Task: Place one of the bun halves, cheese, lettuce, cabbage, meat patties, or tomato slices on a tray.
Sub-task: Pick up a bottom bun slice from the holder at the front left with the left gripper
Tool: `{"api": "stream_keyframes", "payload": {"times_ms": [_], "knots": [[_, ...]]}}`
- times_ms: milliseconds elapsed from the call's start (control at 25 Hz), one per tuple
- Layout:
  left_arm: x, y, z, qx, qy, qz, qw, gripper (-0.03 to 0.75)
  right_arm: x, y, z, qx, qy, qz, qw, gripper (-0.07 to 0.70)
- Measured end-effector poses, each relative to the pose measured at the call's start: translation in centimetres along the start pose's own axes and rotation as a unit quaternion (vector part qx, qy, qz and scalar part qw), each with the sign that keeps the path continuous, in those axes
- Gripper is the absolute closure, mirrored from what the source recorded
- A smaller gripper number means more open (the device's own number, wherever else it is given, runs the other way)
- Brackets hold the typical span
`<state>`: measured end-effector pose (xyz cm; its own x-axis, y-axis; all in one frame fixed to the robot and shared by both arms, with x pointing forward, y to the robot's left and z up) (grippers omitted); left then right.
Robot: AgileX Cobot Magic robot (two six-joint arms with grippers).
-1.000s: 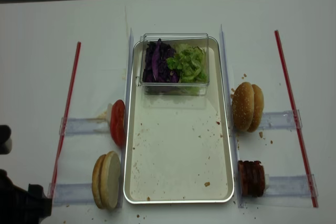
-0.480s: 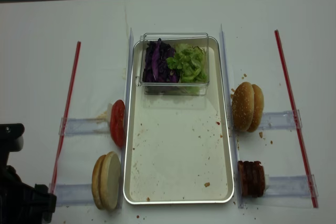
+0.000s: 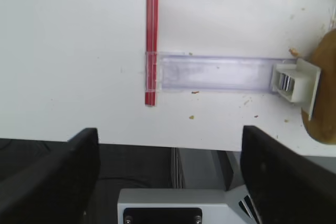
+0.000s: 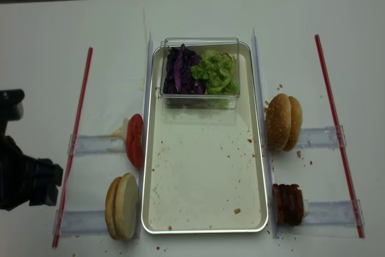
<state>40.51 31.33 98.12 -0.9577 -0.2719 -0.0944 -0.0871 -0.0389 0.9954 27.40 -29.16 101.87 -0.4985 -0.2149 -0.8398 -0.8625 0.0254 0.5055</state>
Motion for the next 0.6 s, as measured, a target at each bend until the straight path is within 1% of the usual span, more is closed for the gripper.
{"api": "stream_keyframes", "payload": {"times_ms": [80, 200, 280, 400, 600], "knots": [[-0.6, 0.1, -0.1, 0.000, 0.000, 0.001, 1.0000, 0.171, 0.0, 0.0, 0.0, 0.000, 0.000, 0.000, 1.0000, 0.125], [-0.6, 0.2, -0.2, 0.002, 0.001, 0.002, 1.0000, 0.171, 0.0, 0.0, 0.0, 0.000, 0.000, 0.000, 1.0000, 0.125], [-0.5, 0.2, -0.8, 0.011, -0.007, 0.004, 0.9999, 0.171, 0.0, 0.0, 0.0, 0.000, 0.000, 0.000, 1.0000, 0.125], [0.2, 0.3, -2.8, 0.037, -0.024, 0.011, 0.9990, 0.171, 0.0, 0.0, 0.0, 0.000, 0.000, 0.000, 1.0000, 0.125], [2.1, 0.6, -6.7, 0.052, -0.054, 0.018, 0.9970, 0.171, 0.0, 0.0, 0.0, 0.000, 0.000, 0.000, 1.0000, 0.125]]}}
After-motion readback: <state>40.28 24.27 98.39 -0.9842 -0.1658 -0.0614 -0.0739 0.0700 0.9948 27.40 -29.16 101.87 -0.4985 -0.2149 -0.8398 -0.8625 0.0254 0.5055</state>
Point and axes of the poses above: a point on each arm's last joint axis where the gripper is mounted, y pointing back along that axis away from the gripper, z along the wrist's bending axis when the last joint is at zero, x = y × z, the point moved 5 cm from there along -y, pointing out along that axis toward the gripper, and after that the axes turned 10 degrees about y, right-handed, at the moved point
